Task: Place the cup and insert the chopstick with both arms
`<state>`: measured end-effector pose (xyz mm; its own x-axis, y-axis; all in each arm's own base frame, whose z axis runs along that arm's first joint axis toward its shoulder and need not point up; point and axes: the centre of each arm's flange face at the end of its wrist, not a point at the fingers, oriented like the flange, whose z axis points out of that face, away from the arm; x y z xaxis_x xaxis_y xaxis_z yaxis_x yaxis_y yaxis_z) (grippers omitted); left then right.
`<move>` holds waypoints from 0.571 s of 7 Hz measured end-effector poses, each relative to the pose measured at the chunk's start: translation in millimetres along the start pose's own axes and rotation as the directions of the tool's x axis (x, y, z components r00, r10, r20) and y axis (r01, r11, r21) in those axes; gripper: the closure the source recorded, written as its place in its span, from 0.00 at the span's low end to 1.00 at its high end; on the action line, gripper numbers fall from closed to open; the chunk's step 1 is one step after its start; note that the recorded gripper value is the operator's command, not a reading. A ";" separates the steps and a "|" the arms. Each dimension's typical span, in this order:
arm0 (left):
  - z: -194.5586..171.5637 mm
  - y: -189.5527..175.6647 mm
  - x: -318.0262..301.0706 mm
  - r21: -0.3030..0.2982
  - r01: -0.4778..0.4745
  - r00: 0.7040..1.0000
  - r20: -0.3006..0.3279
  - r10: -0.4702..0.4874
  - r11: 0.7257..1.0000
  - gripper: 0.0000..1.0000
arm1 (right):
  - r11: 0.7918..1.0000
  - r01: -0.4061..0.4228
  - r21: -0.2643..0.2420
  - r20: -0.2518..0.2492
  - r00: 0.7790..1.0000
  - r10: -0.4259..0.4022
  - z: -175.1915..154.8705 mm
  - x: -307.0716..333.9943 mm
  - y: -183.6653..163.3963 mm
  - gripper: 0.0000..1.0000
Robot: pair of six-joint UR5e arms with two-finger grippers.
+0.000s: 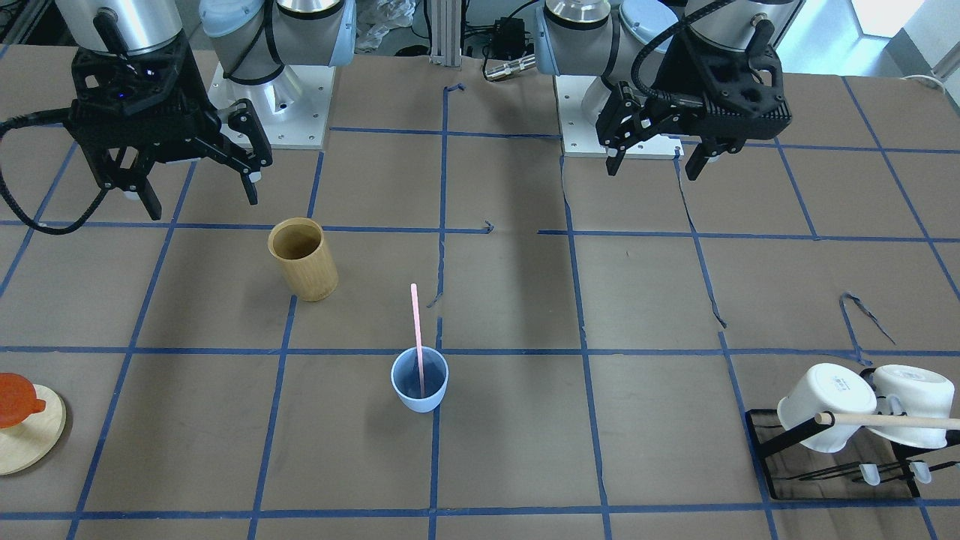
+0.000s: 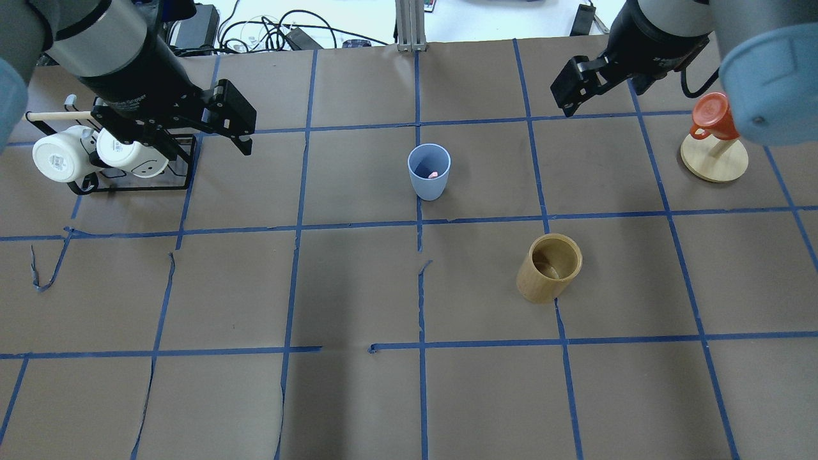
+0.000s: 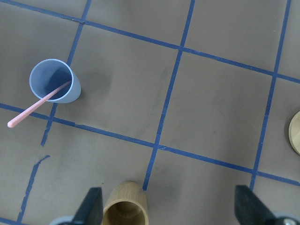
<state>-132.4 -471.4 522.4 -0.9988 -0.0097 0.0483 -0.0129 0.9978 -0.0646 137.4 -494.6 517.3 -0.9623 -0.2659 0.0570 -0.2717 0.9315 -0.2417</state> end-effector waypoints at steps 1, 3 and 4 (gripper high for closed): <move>0.1 0.0 0.0 0.000 0.000 1.000 0.001 0.000 1.000 0.00 | 1.000 -0.005 -0.015 0.005 1.000 0.005 -7.6 0.6 -1.5 0.00; -0.5 -0.2 0.4 0.001 -0.001 1.000 0.001 0.001 1.000 0.00 | 0.994 -0.084 -0.063 0.013 0.996 0.085 -14.6 4.5 -9.2 0.00; -0.8 -0.3 0.6 0.002 -0.001 1.000 0.000 0.001 1.000 0.00 | 0.990 -0.115 -0.076 0.010 0.993 0.117 -13.8 5.6 -10.8 0.00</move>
<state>-132.9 -471.7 523.3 -0.9988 -0.0086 0.0481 -0.0117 0.9977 -0.0662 134.8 -502.8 533.7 -0.9873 -0.1580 0.0186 -0.1588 0.9721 -0.1725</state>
